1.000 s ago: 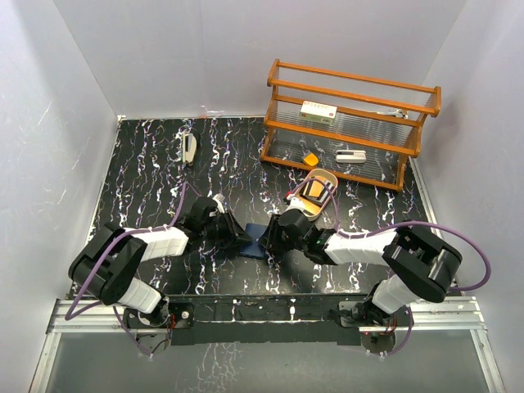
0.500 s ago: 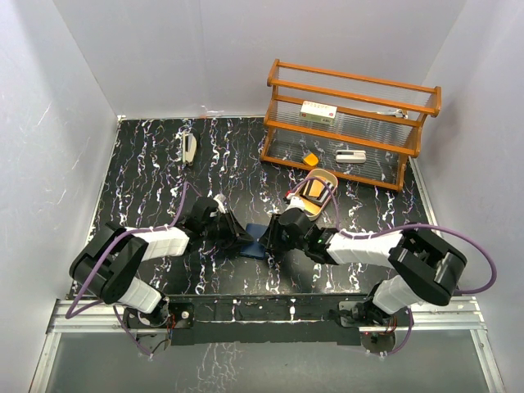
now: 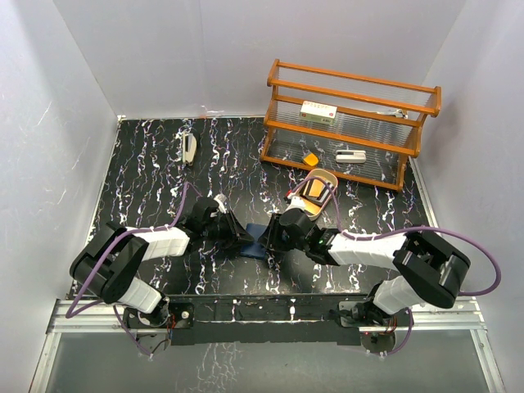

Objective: Put the credit cards into the card holder
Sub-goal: Close the card holder at the center of the board.

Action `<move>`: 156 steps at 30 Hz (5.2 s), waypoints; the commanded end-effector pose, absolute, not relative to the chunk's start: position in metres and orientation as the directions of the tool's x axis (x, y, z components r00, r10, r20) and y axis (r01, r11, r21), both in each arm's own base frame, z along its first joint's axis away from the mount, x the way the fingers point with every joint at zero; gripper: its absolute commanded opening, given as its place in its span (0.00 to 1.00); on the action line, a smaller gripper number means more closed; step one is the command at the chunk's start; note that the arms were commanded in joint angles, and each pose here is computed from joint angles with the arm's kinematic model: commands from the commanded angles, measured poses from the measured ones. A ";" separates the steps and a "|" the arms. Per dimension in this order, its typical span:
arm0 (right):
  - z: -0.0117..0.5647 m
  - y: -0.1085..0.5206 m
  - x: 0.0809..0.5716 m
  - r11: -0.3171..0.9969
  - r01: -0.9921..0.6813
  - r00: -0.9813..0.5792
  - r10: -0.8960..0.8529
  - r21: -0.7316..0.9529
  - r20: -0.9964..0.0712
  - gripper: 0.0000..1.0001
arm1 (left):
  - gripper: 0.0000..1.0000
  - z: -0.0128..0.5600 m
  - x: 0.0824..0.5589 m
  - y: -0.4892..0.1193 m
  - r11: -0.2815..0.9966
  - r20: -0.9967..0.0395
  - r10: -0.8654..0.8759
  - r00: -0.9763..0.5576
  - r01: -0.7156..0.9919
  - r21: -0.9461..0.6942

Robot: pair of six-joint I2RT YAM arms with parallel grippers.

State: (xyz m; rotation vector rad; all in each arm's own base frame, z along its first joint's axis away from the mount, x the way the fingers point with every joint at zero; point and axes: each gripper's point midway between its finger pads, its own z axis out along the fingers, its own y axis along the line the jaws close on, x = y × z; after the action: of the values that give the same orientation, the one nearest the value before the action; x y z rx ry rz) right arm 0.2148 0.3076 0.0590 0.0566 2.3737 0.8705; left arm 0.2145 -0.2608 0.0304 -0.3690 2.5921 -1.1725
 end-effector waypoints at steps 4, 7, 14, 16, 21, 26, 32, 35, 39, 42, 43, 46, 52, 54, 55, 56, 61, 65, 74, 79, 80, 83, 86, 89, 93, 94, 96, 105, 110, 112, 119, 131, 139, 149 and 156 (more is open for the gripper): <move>0.070 0.318 0.226 0.761 -0.173 -0.790 0.272 0.625 -0.549 0.28 | 0.20 0.001 0.193 -0.248 0.711 -0.083 -0.319 -0.944 -0.181 -0.679; 0.068 0.320 0.227 0.760 -0.172 -0.790 0.274 0.627 -0.548 0.25 | 0.20 0.001 0.193 -0.249 0.710 -0.079 -0.320 -0.944 -0.183 -0.680; 0.063 0.323 0.229 0.762 -0.170 -0.793 0.271 0.625 -0.546 0.23 | 0.20 0.000 0.192 -0.249 0.708 -0.078 -0.319 -0.945 -0.182 -0.682; 0.063 0.325 0.230 0.759 -0.174 -0.792 0.271 0.628 -0.547 0.23 | 0.20 0.000 0.192 -0.250 0.707 -0.076 -0.317 -0.945 -0.182 -0.683; 0.062 0.324 0.234 0.768 -0.169 -0.780 0.279 0.618 -0.560 0.22 | 0.20 -0.001 0.191 -0.250 0.707 -0.073 -0.317 -0.946 -0.184 -0.683; 0.061 0.323 0.241 0.784 -0.171 -0.765 0.276 0.596 -0.582 0.21 | 0.20 0.000 0.191 -0.251 0.701 -0.072 -0.317 -0.946 -0.182 -0.689; 0.057 0.322 0.246 0.806 -0.164 -0.755 0.268 0.568 -0.598 0.18 | 0.20 0.000 0.190 -0.251 0.701 -0.070 -0.318 -0.945 -0.185 -0.689; 0.055 0.320 0.248 0.818 -0.163 -0.753 0.258 0.552 -0.605 0.18 | 0.20 -0.002 0.190 -0.250 0.700 -0.068 -0.319 -0.945 -0.187 -0.689; 0.048 0.317 0.246 0.833 -0.153 -0.764 0.242 0.532 -0.598 0.16 | 0.20 -0.002 0.189 -0.251 0.700 -0.066 -0.318 -0.946 -0.187 -0.689; 0.041 0.312 0.243 0.849 -0.148 -0.776 0.219 0.508 -0.592 0.13 | 0.20 -0.002 0.189 -0.251 0.699 -0.067 -0.318 -0.946 -0.187 -0.690; 0.039 0.311 0.241 0.853 -0.146 -0.779 0.212 0.500 -0.590 0.11 | 0.20 -0.002 0.189 -0.250 0.699 -0.067 -0.320 -0.945 -0.187 -0.690; 0.034 0.308 0.239 0.861 -0.144 -0.787 0.199 0.487 -0.585 0.09 | 0.20 -0.002 0.189 -0.250 0.701 -0.067 -0.320 -0.945 -0.189 -0.688; 0.026 0.304 0.234 0.883 -0.167 -0.802 0.137 0.438 -0.582 0.06 | 0.20 -0.003 0.189 -0.250 0.702 -0.066 -0.319 -0.946 -0.189 -0.686; 0.024 0.302 0.234 0.892 -0.175 -0.806 0.114 0.417 -0.581 0.05 | 0.20 -0.003 0.189 -0.250 0.703 -0.067 -0.319 -0.945 -0.189 -0.686; 0.022 0.301 0.232 0.896 -0.177 -0.809 0.103 0.407 -0.579 0.05 | 0.20 -0.003 0.189 -0.250 0.703 -0.067 -0.319 -0.945 -0.189 -0.686; 0.021 0.301 0.232 0.899 -0.183 -0.810 0.091 0.397 -0.579 0.05 | 0.20 -0.004 0.189 -0.249 0.704 -0.066 -0.321 -0.945 -0.191 -0.684; 0.010 0.301 0.226 0.914 -0.221 -0.827 0.008 0.339 -0.562 0.04 | 0.20 -0.005 0.189 -0.250 0.706 -0.065 -0.320 -0.945 -0.192 -0.682; 0.004 0.303 0.219 0.925 -0.248 -0.832 -0.052 0.287 -0.553 0.01 | 0.20 -0.006 0.188 -0.249 0.707 -0.063 -0.320 -0.945 -0.193 -0.681; 0.011 0.298 0.216 0.939 -0.255 -0.804 -0.073 0.231 -0.590 0.00 | 0.19 -0.009 0.187 -0.246 0.719 -0.065 -0.322 -0.945 -0.199 -0.666; 0.027 0.300 0.222 0.937 -0.265 -0.781 -0.070 0.228 -0.620 0.01 | 0.19 -0.011 0.187 -0.245 0.725 -0.065 -0.324 -0.944 -0.203 -0.658; 0.027 0.299 0.223 0.937 -0.264 -0.780 -0.069 0.228 -0.622 0.01 | 0.20 -0.011 0.187 -0.245 0.725 -0.065 -0.323 -0.944 -0.203 -0.658; 0.028 0.298 0.223 0.937 -0.267 -0.773 -0.068 0.226 -0.631 0.01 | 0.19 -0.011 0.187 -0.244 0.726 -0.064 -0.324 -0.944 -0.205 -0.656; 0.036 0.302 0.228 0.932 -0.283 -0.755 -0.070 0.227 -0.652 0.02 | 0.19 -0.012 0.187 -0.244 0.726 -0.065 -0.323 -0.944 -0.204 -0.657; 0.050 0.306 0.238 0.935 -0.291 -0.729 -0.077 0.205 -0.680 0.04 | 0.19 -0.012 0.187 -0.244 0.727 -0.064 -0.321 -0.945 -0.203 -0.656; 0.067 0.309 0.248 0.936 -0.294 -0.708 -0.078 0.193 -0.702 0.08 | 0.19 -0.012 0.186 -0.244 0.728 -0.063 -0.318 -0.946 -0.201 -0.655; 0.072 0.310 0.250 0.935 -0.296 -0.703 -0.076 0.194 -0.707 0.09 | 0.19 -0.012 0.186 -0.245 0.728 -0.064 -0.316 -0.946 -0.199 -0.656; 0.081 0.310 0.254 0.934 -0.302 -0.690 -0.076 0.191 -0.720 0.11 | 0.19 -0.011 0.186 -0.245 0.729 -0.065 -0.314 -0.947 -0.196 -0.656; 0.083 0.306 0.240 0.914 -0.310 -0.725 -0.050 0.261 -0.687 0.14 | 0.19 -0.008 0.190 -0.246 0.731 -0.075 -0.309 -0.948 -0.186 -0.657; 0.072 0.307 0.231 0.902 -0.309 -0.750 -0.036 0.301 -0.661 0.14 | 0.19 -0.009 0.190 -0.247 0.731 -0.068 -0.306 -0.950 -0.188 -0.655; 0.069 0.308 0.229 0.900 -0.303 -0.757 -0.028 0.314 -0.652 0.14 | 0.19 -0.008 0.190 -0.248 0.729 -0.069 -0.307 -0.949 -0.188 -0.658; 0.062 0.310 0.231 0.896 -0.294 -0.756 -0.005 0.332 -0.655 0.18 | 0.19 -0.010 0.189 -0.247 0.730 -0.065 -0.307 -0.949 -0.191 -0.656; 0.051 0.311 0.228 0.883 -0.306 -0.750 0.006 0.355 -0.661 0.13 | 0.19 -0.012 0.190 -0.247 0.740 -0.069 -0.298 -0.952 -0.184 -0.647; 0.044 0.310 0.227 0.886 -0.295 -0.760 0.009 0.357 -0.650 0.11 | 0.20 -0.011 0.191 -0.247 0.736 -0.068 -0.302 -0.951 -0.187 -0.650; 0.038 0.312 0.232 0.902 -0.294 -0.765 -0.024 0.315 -0.644 0.09 | 0.19 -0.014 0.192 -0.248 0.733 -0.069 -0.305 -0.950 -0.188 -0.653; 0.017 0.296 0.225 0.937 -0.279 -0.803 -0.106 0.212 -0.587 0.09 | 0.20 -0.012 0.192 -0.249 0.724 -0.073 -0.308 -0.948 -0.184 -0.665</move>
State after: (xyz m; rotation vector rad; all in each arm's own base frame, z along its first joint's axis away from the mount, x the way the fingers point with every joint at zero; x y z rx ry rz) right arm 0.2278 0.3092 0.0415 -0.2466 2.4225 0.5069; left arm 0.2153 -0.2724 0.0295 -0.3487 2.6000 -1.2253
